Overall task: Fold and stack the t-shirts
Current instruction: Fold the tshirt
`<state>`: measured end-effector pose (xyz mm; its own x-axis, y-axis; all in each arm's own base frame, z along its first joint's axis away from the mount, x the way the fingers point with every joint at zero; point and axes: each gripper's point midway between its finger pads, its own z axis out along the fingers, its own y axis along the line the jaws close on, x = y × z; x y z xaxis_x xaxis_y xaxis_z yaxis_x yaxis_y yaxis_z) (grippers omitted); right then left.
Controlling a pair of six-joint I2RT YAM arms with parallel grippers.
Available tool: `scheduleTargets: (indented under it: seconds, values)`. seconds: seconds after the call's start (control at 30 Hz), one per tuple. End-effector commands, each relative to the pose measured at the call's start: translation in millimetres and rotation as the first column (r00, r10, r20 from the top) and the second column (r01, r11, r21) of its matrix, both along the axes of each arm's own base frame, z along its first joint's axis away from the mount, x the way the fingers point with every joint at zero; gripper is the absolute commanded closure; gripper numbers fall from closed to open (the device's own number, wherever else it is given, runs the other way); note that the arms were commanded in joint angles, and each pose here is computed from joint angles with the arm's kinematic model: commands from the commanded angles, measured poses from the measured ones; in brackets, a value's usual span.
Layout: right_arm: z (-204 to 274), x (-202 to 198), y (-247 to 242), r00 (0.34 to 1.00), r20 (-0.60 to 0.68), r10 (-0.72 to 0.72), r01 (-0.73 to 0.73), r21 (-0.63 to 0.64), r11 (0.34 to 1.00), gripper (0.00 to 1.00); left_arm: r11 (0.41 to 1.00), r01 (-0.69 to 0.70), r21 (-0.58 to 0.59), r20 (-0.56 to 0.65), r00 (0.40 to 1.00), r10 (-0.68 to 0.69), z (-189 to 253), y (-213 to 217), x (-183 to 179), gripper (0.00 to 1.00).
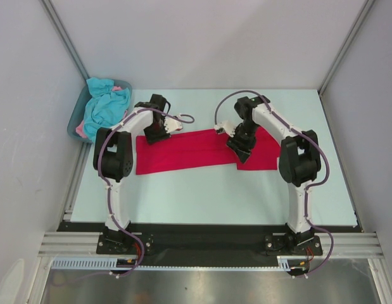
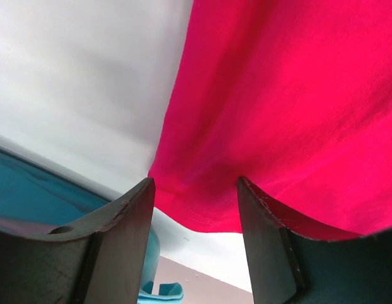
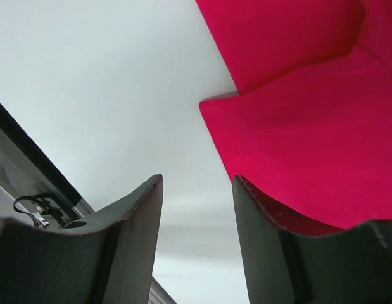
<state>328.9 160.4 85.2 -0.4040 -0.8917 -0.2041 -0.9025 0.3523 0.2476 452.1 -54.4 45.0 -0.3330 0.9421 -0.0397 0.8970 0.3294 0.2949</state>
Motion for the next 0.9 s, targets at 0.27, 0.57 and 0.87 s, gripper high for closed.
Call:
scheduleTargets:
  seconds: [0.27,0.57,0.87]
  values:
    - [-7.6,110.0,-75.1,0.865,0.254,-0.433,0.455,-0.03,0.89,0.53,1.0,0.015,-0.011,0.043,0.999,-0.015,3.7,-7.4,11.0,0.39]
    - [-6.6,182.7,-106.5,0.688,0.377,-0.62,0.647,0.068,0.759,0.91,1.0,0.012,-0.008,0.053,0.999,-0.011,3.4,-6.6,12.3,0.4]
    - [-6.5,204.9,-122.4,0.637,0.422,-0.645,0.68,0.087,0.728,0.85,1.0,0.001,-0.002,0.047,0.999,-0.001,0.6,-4.8,9.5,0.4]
